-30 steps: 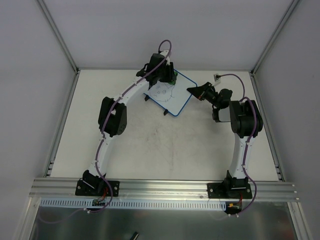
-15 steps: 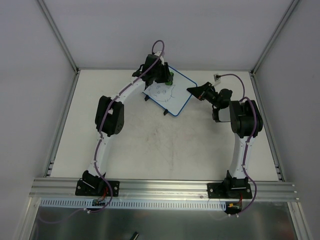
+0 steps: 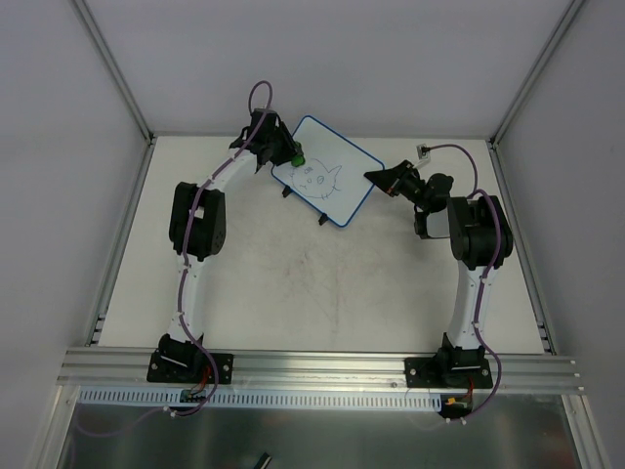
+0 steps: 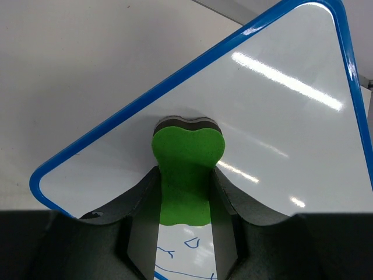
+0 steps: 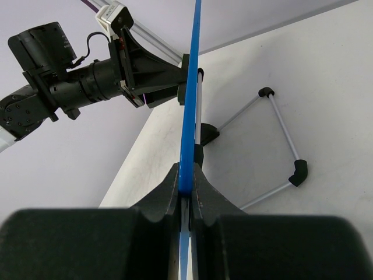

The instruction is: Erase the whiteboard

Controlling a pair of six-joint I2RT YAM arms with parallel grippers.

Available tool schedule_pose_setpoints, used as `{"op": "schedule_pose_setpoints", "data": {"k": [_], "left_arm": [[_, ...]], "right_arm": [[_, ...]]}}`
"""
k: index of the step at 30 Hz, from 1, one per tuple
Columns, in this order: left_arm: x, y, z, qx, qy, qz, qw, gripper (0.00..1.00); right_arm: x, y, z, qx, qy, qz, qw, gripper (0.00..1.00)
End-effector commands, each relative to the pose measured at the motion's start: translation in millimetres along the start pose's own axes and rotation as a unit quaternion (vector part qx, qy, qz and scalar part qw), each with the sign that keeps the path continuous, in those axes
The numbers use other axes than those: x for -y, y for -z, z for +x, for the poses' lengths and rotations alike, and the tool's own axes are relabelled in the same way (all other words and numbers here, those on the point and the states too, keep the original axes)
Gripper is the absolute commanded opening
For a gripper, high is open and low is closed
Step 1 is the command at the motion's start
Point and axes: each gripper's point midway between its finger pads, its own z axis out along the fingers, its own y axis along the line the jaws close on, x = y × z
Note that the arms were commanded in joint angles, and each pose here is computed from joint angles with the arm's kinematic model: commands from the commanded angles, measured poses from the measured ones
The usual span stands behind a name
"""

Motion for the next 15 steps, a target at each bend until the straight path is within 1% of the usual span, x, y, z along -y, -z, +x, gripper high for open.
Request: {"op": "schedule_pose_setpoints", "data": {"k": [1, 4, 6, 7, 10, 11, 13, 15], "left_arm": [[-28.5, -18.5, 53.0, -0.065, 0.031, -0.042, 0.997, 0.00], [-26.5, -18.0, 57.9, -0.072, 0.027, -0.037, 0.996, 0.00], [-19.4, -16.2, 63.6, -0.076, 0.004, -0.030, 0.997, 0.00], [-7.2, -13.7, 71.1, -0.078, -0.015, -0.023, 0.997, 0.00], [5.4, -11.4, 74.4, -0.058, -0.076, -0.031, 0.995, 0.00], [17.7, -9.9, 83.3, -0.058, -0.108, -0.023, 0.992, 0.00], [29.4, -9.5, 85.9, -0.053, -0.135, -0.017, 0.989, 0.00], [43.1, -9.8, 99.7, -0.062, -0.172, 0.001, 0.983, 0.00]], "right_arm": [[-59.0, -6.8, 43.8, -0.073, 0.078, -0.119, 0.987, 0.00], [-56.2, -6.9, 44.1, -0.073, 0.076, -0.116, 0.988, 0.00], [-55.5, -8.1, 43.6, -0.072, 0.074, -0.117, 0.988, 0.00], [-56.1, -8.8, 44.7, -0.074, 0.073, -0.118, 0.988, 0.00], [-55.9, -9.6, 43.9, -0.072, 0.073, -0.117, 0.988, 0.00], [-55.5, -9.8, 45.0, -0.073, 0.072, -0.117, 0.988, 0.00], [-55.8, -10.0, 44.6, -0.073, 0.072, -0.117, 0.988, 0.00], [-55.5, -10.3, 44.6, -0.073, 0.072, -0.117, 0.988, 0.00]]}}
